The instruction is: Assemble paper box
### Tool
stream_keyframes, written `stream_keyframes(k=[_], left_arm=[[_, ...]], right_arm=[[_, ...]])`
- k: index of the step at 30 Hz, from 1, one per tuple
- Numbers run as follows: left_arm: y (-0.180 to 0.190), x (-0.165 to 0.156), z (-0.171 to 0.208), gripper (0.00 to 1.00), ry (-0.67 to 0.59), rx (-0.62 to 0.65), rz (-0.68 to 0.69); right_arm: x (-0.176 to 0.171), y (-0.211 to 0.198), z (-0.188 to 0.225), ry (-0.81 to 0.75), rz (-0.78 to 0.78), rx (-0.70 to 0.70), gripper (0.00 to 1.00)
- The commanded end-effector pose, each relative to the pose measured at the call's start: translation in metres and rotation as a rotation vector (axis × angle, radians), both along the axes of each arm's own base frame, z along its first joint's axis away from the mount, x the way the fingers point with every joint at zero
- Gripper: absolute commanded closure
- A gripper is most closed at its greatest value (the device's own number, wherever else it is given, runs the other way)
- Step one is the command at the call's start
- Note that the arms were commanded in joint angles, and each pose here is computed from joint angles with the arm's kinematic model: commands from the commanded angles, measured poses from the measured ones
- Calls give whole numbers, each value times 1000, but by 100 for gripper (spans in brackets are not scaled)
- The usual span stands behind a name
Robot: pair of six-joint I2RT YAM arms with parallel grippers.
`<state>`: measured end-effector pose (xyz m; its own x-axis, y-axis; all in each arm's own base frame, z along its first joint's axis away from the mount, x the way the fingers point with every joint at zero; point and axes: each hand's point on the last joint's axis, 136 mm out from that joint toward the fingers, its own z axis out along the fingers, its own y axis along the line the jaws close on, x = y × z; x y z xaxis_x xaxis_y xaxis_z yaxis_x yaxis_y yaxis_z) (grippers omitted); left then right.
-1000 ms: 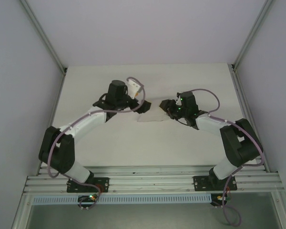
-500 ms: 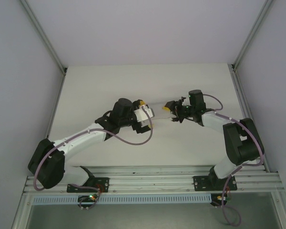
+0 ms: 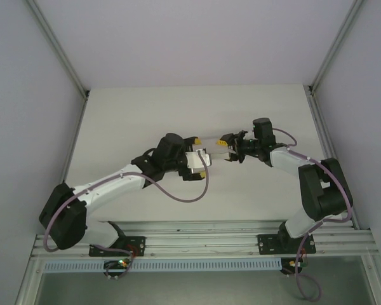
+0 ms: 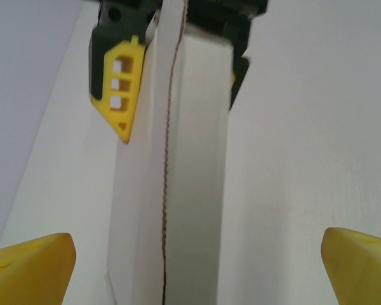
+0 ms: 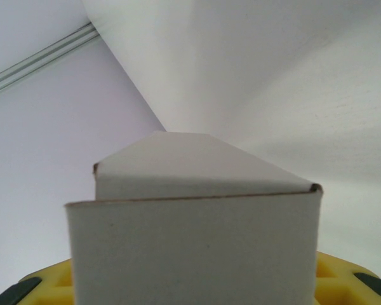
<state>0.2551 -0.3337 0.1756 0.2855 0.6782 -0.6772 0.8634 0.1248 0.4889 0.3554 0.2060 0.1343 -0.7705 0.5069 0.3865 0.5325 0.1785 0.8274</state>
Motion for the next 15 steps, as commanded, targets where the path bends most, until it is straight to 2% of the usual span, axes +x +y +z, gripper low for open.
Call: stream_keyframes(k=[1, 4, 7, 11, 15], left_arm=[[0, 23, 6, 0, -81, 33, 65], [1, 27, 1, 0, -93, 57, 71], [1, 30, -3, 5, -102, 76, 80], [-3, 35, 7, 26, -114, 33, 97], [-5, 40, 20, 42, -159, -15, 116]], right_arm=[[-6, 7, 28, -23, 34, 57, 66], [-12, 7, 32, -14, 35, 69, 65], [-16, 9, 40, -22, 56, 86, 64], [-24, 7, 36, -6, 68, 48, 62], [-28, 8, 33, 3, 73, 69, 60]])
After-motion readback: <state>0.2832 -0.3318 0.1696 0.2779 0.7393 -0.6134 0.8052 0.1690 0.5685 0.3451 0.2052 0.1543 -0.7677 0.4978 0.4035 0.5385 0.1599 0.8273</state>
